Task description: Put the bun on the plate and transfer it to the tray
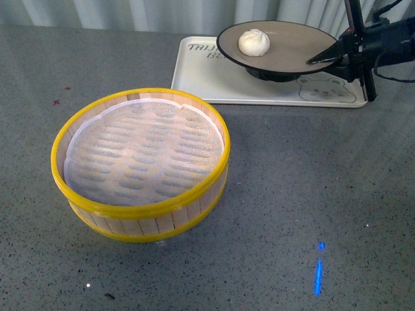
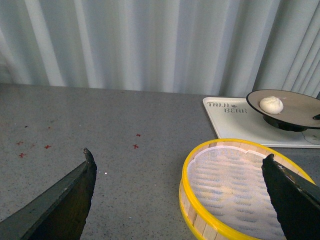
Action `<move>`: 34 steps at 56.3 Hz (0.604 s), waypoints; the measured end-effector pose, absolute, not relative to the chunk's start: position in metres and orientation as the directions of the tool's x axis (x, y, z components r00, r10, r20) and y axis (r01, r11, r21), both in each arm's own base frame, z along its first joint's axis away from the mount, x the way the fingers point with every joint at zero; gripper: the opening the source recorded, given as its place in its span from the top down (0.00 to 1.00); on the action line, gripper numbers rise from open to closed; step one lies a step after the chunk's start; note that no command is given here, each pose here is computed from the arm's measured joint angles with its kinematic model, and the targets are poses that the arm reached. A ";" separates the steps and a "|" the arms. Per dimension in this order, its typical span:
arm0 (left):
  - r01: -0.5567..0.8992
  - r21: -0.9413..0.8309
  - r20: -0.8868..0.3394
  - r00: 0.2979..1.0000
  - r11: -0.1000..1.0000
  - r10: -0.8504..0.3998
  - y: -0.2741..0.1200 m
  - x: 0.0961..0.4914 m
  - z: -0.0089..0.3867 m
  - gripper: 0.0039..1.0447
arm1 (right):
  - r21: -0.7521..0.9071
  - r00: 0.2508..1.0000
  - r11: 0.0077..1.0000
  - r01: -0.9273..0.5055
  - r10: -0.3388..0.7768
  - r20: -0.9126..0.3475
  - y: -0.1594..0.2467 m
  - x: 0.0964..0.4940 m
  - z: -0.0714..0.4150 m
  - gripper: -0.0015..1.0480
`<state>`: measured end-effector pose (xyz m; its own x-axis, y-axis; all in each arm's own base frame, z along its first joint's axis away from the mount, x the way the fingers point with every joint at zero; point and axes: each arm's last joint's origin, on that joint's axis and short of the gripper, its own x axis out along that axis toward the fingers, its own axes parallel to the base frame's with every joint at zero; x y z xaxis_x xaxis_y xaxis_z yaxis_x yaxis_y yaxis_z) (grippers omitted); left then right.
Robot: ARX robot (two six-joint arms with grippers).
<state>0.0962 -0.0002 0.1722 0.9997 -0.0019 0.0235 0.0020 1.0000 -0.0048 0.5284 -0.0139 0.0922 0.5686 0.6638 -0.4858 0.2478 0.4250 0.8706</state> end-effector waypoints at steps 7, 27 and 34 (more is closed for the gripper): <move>0.002 -0.005 0.023 1.000 1.000 -0.002 0.000 0.096 0.172 0.06 | 0.859 0.561 0.441 0.261 0.655 -0.506 -0.015 0.537 0.089 0.97; 0.002 -0.005 0.023 1.000 1.000 -0.002 0.000 0.096 0.172 0.06 | 0.822 0.532 0.484 0.300 0.630 -0.566 -0.010 0.551 0.083 0.97; 0.002 -0.005 0.023 1.000 1.000 -0.002 0.000 0.096 0.172 0.06 | 0.819 0.533 0.493 0.293 0.627 -0.568 -0.009 0.551 0.083 0.86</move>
<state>0.0962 -0.0002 0.1722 0.9997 -0.0019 0.0235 0.0020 1.0000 -0.0048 0.5509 -0.0087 0.0833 0.5328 0.6274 -0.5679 0.2926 0.4931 0.8193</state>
